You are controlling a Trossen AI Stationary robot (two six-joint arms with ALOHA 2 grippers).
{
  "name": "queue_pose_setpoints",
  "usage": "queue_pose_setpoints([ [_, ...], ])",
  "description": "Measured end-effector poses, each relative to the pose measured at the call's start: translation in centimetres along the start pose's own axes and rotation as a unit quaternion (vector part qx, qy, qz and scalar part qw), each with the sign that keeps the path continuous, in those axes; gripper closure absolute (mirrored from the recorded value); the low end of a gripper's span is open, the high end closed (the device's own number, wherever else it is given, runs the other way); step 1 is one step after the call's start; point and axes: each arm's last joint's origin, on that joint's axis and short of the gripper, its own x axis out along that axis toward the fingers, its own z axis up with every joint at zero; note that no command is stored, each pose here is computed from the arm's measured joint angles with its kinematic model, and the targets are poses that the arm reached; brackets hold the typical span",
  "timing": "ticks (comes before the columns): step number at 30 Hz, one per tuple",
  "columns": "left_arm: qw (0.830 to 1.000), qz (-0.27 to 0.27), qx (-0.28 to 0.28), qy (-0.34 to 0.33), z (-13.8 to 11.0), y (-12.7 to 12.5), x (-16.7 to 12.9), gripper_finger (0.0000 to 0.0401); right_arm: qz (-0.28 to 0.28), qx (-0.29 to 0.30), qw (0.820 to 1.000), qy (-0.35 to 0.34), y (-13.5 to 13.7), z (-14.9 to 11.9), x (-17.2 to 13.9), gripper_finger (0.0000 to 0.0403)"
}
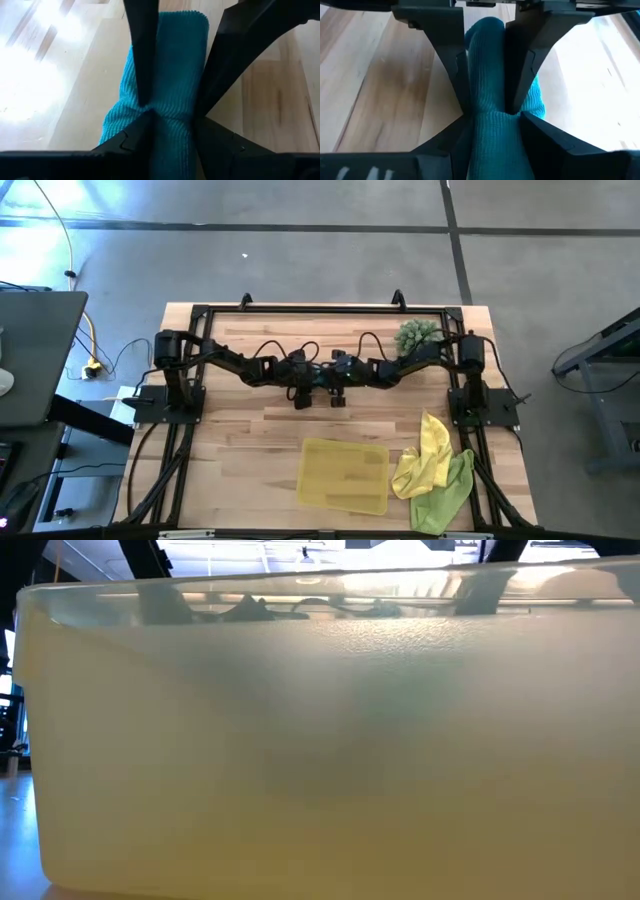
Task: Roll microfiber towels into tight, uniform cylinder then place into a basket
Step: Roll the blue towel
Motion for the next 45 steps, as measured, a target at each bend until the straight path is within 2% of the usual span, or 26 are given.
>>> queue_pose_setpoints([
  [10, 1.000, -0.002, -0.007, -0.006, 0.3, 0.0, -0.4, 0.0270, 0.005, -0.013, 0.997, 0.072, -0.5, -0.6, 0.5, 0.0244],
  [12, 1.000, -0.001, -0.008, -0.012, 0.6, 0.0, -0.7, 0.0270, 0.003, -0.001, 0.997, 0.080, -0.4, -0.8, 0.5, 0.0244],
  [19, 1.000, -0.005, -0.011, -0.012, 0.9, 0.0, -1.3, 0.0270, -0.002, 0.006, 0.997, 0.078, -0.4, -0.8, 0.5, 0.0244],
  [24, 1.000, -0.003, -0.028, 0.003, 0.7, 0.0, -1.4, 0.0270, -0.013, 0.044, 0.998, 0.050, -0.5, -0.4, 0.6, 0.0244],
  [28, 0.999, -0.002, -0.033, 0.009, 0.7, 0.1, -1.4, 0.0270, -0.015, 0.044, 0.998, 0.047, -0.4, -0.3, 0.6, 0.0242],
  [36, 0.999, -0.003, -0.045, 0.007, 0.7, 0.0, -1.5, 0.0270, 0.007, 0.061, 0.997, 0.053, -0.4, -0.5, 0.6, 0.0169],
  [39, 0.999, -0.016, -0.046, 0.004, 0.9, 0.0, -1.9, 0.0270, 0.014, 0.088, 0.994, 0.057, -0.6, -0.6, 0.6, 0.0158],
  [42, 0.999, -0.025, -0.046, -0.003, 1.4, 0.0, -2.9, 0.0270, 0.028, 0.112, 0.991, 0.068, -0.9, -1.0, 0.6, 0.0168],
  [45, 0.999, -0.029, -0.044, -0.013, 1.9, 0.1, -3.7, 0.0270, 0.027, 0.131, 0.988, 0.081, -1.2, -1.4, 0.5, 0.0201],
])
